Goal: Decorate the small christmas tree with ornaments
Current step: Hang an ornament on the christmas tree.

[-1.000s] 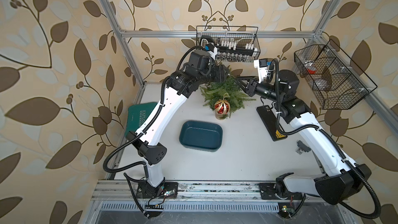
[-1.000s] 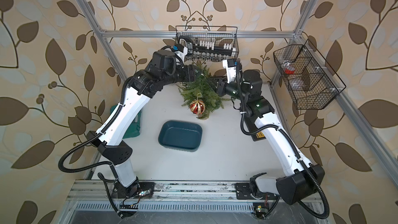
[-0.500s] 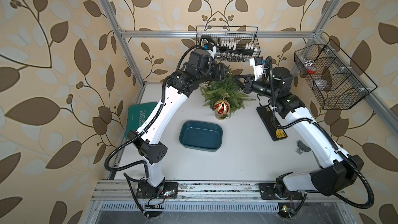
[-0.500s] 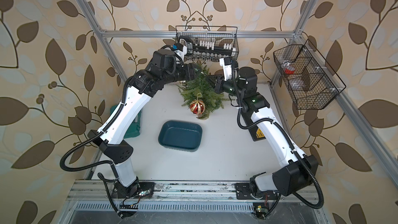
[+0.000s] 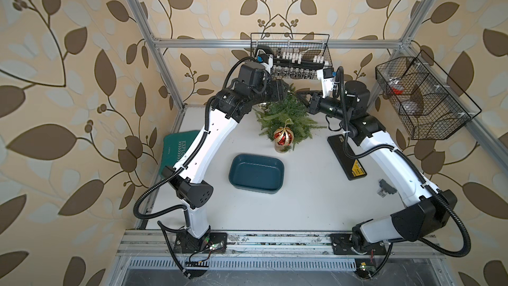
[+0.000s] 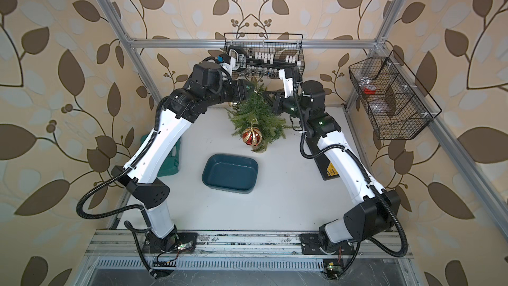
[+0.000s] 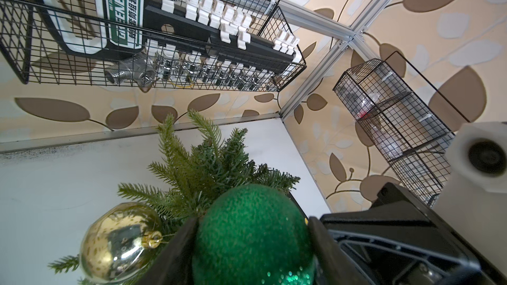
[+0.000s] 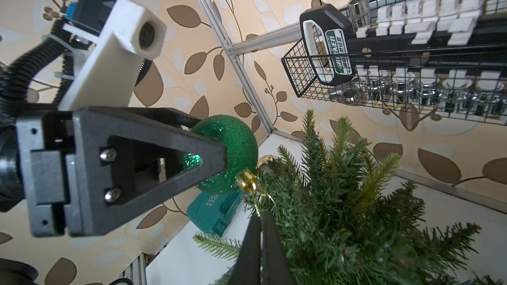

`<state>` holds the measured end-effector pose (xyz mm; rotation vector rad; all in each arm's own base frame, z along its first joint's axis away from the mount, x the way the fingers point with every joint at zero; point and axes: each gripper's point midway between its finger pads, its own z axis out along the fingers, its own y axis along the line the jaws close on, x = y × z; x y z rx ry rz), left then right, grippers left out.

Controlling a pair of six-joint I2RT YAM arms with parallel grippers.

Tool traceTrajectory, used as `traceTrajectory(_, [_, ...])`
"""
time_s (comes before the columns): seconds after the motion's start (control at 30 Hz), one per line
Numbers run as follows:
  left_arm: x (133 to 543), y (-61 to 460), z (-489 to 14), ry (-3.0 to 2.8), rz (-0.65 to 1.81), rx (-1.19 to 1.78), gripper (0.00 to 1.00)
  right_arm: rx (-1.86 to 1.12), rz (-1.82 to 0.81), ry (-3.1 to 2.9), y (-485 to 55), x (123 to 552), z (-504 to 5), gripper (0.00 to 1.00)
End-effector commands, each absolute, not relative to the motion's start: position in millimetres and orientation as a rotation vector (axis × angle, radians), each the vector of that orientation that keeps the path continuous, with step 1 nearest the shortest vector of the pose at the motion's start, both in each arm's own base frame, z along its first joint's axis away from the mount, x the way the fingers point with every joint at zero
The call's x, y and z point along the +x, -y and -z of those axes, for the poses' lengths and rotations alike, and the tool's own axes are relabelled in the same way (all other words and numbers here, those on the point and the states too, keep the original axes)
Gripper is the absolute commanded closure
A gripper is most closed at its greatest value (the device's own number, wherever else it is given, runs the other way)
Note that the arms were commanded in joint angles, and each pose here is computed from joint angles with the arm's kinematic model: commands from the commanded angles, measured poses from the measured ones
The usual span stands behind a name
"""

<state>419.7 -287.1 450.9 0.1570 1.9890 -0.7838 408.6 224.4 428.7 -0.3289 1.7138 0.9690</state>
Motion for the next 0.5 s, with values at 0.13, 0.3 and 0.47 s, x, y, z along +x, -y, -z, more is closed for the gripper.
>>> traceTrajectory(0.13, [427.9, 279.1, -469.7, -1.928, 0.795, 0.114, 0.44, -0.358, -0.976, -1.665, -224.6, 401.4, -444.4, 0.79])
traceTrajectory(0.3, [430.8, 279.7, -467.2, -1.932, 0.798, 0.108, 0.44, -0.378, -0.994, -1.669, -228.2, 399.4, -441.5, 0.76])
traceTrajectory(0.47, [431.8, 282.0, -467.0, -1.932, 0.812, 0.105, 0.44, -0.395, -0.984, -1.688, -233.7, 401.0, -436.8, 0.77])
